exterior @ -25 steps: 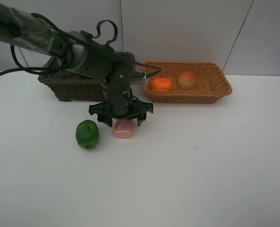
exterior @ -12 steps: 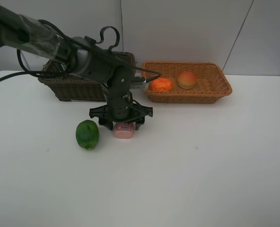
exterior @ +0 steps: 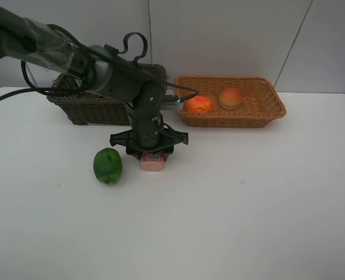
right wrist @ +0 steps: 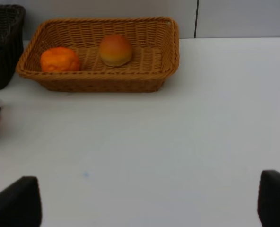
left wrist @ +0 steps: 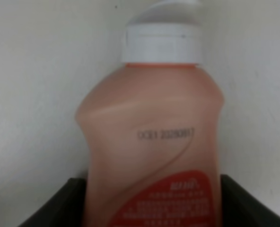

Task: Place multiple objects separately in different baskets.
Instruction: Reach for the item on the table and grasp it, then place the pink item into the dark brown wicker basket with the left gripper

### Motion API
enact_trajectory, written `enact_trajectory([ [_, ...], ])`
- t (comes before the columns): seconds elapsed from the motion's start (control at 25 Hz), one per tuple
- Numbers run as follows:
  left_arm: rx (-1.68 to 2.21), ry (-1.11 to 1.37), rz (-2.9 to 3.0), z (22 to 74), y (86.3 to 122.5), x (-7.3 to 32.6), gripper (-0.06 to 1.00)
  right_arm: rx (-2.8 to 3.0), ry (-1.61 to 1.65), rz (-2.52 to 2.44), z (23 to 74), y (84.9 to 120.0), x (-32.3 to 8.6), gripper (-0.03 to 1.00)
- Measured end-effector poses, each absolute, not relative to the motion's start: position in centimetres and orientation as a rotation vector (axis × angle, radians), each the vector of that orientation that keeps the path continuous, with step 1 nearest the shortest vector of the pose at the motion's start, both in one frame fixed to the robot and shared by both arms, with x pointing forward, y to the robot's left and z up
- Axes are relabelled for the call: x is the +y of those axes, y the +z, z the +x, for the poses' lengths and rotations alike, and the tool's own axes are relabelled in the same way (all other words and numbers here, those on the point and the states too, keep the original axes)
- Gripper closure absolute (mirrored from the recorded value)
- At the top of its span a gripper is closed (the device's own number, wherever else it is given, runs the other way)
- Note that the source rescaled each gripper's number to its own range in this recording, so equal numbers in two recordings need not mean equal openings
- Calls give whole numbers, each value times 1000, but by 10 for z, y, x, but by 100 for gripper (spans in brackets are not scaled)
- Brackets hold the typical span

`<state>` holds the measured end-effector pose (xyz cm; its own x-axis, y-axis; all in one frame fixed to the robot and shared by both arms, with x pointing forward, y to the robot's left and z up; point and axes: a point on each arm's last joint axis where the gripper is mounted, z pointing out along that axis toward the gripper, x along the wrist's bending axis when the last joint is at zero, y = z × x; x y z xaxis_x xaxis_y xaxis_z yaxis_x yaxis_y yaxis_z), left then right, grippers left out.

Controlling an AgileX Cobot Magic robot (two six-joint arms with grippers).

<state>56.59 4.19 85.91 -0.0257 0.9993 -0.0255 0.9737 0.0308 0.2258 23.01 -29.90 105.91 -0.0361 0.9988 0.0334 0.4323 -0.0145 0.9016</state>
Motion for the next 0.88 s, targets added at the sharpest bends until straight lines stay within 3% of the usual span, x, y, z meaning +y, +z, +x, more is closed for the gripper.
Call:
enact_trajectory([
  [0.44,2127,214,2055,566,864,42,26,1554,1014,1530,230,1059,-299,0],
  [0.88,1934,299,2048,558,969,55,26,1554,1014,1530,230,1059,-299,0],
])
